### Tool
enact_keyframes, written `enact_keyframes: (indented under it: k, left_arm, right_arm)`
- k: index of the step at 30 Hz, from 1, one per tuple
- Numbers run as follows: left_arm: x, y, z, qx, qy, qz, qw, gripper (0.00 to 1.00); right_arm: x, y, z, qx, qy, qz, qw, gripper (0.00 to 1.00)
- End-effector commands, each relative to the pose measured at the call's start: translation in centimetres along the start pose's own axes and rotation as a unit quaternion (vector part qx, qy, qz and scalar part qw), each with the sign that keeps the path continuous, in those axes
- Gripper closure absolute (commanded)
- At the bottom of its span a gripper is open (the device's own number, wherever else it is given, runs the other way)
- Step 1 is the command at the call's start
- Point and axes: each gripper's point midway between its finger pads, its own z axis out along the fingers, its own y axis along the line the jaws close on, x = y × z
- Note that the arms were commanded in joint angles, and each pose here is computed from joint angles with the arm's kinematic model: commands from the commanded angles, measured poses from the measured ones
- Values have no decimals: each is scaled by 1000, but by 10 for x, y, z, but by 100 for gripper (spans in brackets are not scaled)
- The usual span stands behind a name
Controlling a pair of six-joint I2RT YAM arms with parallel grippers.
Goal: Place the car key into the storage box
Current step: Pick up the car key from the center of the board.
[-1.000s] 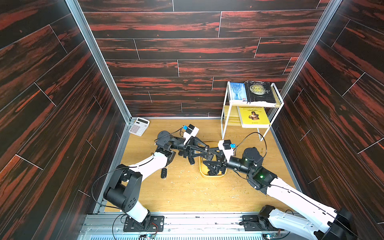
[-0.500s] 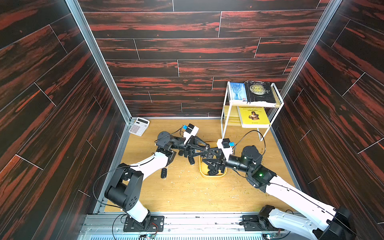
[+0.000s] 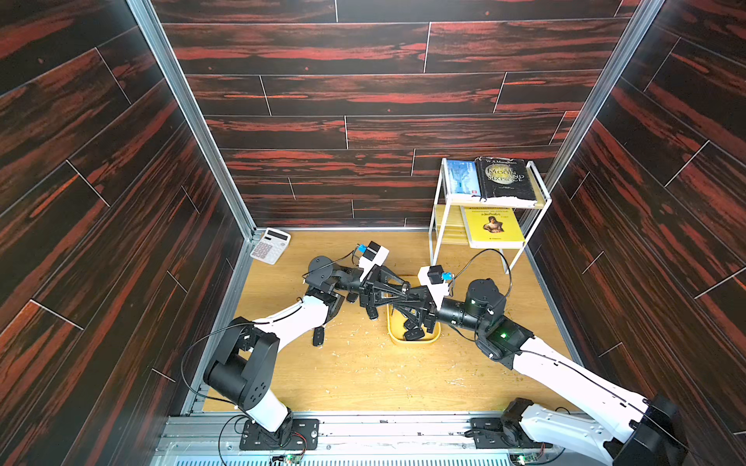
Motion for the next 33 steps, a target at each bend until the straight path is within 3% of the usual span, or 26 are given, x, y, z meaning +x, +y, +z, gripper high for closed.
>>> enact_keyframes:
  k: [1, 9, 13, 14, 15, 16, 26, 30, 33]
  left_arm:
    - [-9, -7, 1, 2, -4, 15, 1000, 88]
    - [-11, -11, 1, 2, -4, 16, 1000, 88]
    - [-11, -11, 0, 0, -6, 13, 1000, 78]
    - [-11, -11, 0, -2, -8, 14, 1000, 63]
    - [-11, -12, 0, -2, -8, 13, 1000, 6]
    - [-11, -12, 0, -2, -8, 12, 1000, 0]
    - [-21, -19, -5, -11, -17, 27, 999, 0]
    - [-39, -6, -35, -69, -61, 14, 996, 0]
    - [-48, 18, -69, -145, -117, -25, 982, 0]
  right_arm:
    - [-15, 7, 3, -18, -8, -9, 1000, 63]
    - [-18, 8, 3, -19, -9, -8, 1000, 71]
    - [-18, 8, 3, -19, -8, -6, 1000, 72]
    - [-17, 7, 3, -19, -7, -6, 1000, 71]
    - [-17, 7, 3, -18, -7, -6, 1000, 72]
    - [-17, 8, 3, -19, -7, -6, 1000, 72]
    - [-17, 4, 2, -4, -5, -8, 1000, 72]
    - [-17, 1, 2, 3, -2, -10, 1000, 72]
    - [-16, -4, 1, 19, -1, -9, 1000, 72]
